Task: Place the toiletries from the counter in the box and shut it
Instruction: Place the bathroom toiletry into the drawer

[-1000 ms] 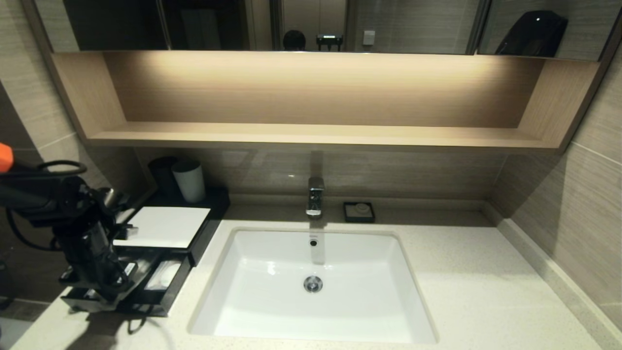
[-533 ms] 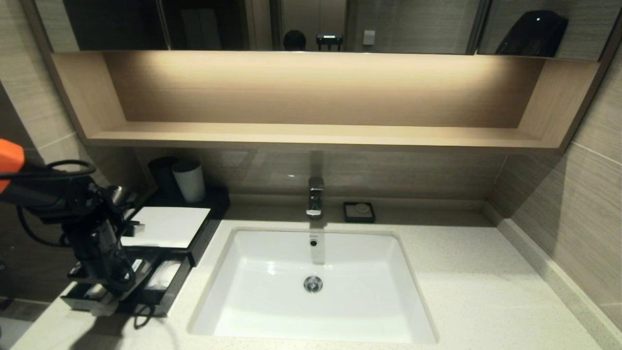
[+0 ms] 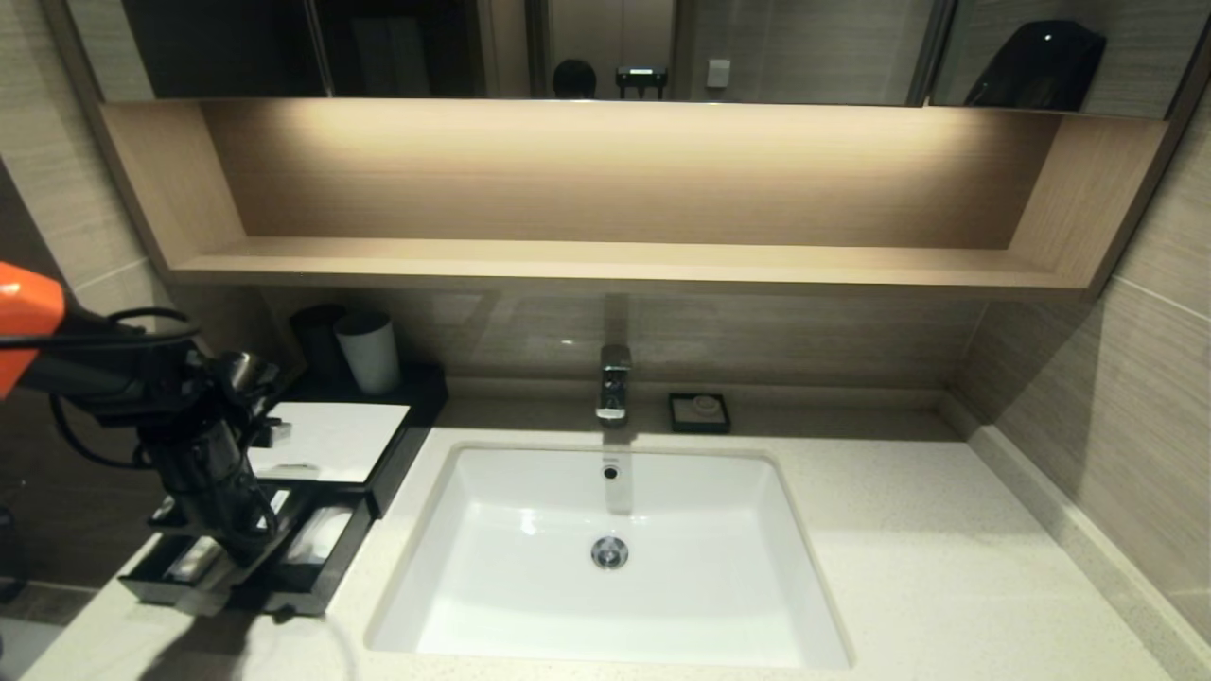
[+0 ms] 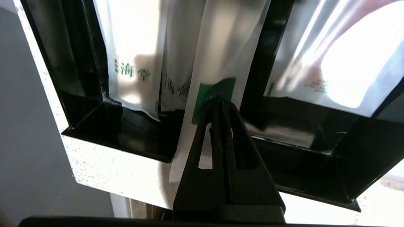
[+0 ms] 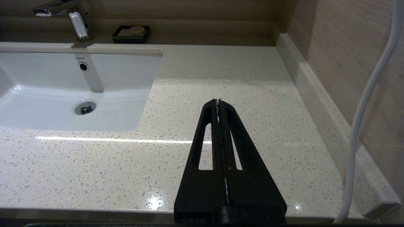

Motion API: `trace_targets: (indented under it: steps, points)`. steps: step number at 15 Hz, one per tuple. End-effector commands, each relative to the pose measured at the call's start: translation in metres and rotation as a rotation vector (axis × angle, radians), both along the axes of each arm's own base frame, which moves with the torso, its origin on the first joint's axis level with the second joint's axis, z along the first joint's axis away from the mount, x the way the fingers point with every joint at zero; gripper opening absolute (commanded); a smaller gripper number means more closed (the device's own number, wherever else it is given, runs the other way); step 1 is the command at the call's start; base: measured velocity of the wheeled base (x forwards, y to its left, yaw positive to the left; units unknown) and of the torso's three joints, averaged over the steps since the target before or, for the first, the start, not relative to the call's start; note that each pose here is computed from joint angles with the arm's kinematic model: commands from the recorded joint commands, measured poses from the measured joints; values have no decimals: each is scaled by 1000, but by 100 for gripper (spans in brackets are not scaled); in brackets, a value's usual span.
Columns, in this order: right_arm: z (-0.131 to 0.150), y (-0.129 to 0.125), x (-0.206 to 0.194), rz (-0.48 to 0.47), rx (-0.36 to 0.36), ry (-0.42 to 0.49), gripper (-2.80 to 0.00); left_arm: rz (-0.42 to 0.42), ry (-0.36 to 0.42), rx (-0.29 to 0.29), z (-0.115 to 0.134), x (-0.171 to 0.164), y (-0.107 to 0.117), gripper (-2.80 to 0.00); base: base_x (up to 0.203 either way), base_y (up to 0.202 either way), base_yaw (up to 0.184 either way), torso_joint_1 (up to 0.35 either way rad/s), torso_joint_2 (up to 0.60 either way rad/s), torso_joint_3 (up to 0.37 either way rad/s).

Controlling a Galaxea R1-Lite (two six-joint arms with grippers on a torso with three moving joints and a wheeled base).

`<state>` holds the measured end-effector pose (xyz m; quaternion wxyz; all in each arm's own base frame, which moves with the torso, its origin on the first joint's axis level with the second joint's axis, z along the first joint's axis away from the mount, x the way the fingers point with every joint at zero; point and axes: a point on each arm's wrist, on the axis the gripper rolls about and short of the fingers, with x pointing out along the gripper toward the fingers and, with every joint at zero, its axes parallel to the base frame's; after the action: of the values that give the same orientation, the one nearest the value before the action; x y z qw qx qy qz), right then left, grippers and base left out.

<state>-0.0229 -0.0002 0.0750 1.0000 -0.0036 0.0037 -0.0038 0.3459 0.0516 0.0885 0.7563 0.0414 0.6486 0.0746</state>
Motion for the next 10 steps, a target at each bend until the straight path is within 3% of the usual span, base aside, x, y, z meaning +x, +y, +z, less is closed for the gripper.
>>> trace_targets:
  steps: [1, 6, 10]
  points:
    - [0, 0, 0, 0, 0, -1, -280, 0, 3, 2, -1, 1, 0, -280, 0, 0, 0, 0, 0, 0]
    - [0, 0, 0, 0, 0, -1, -280, -5, -18, 20, 14, -5, 0, -280, 0, 0, 0, 0, 0, 0]
    - [0, 0, 0, 0, 0, -1, -280, -4, 47, 22, 17, -15, -1, -280, 0, 0, 0, 0, 0, 0]
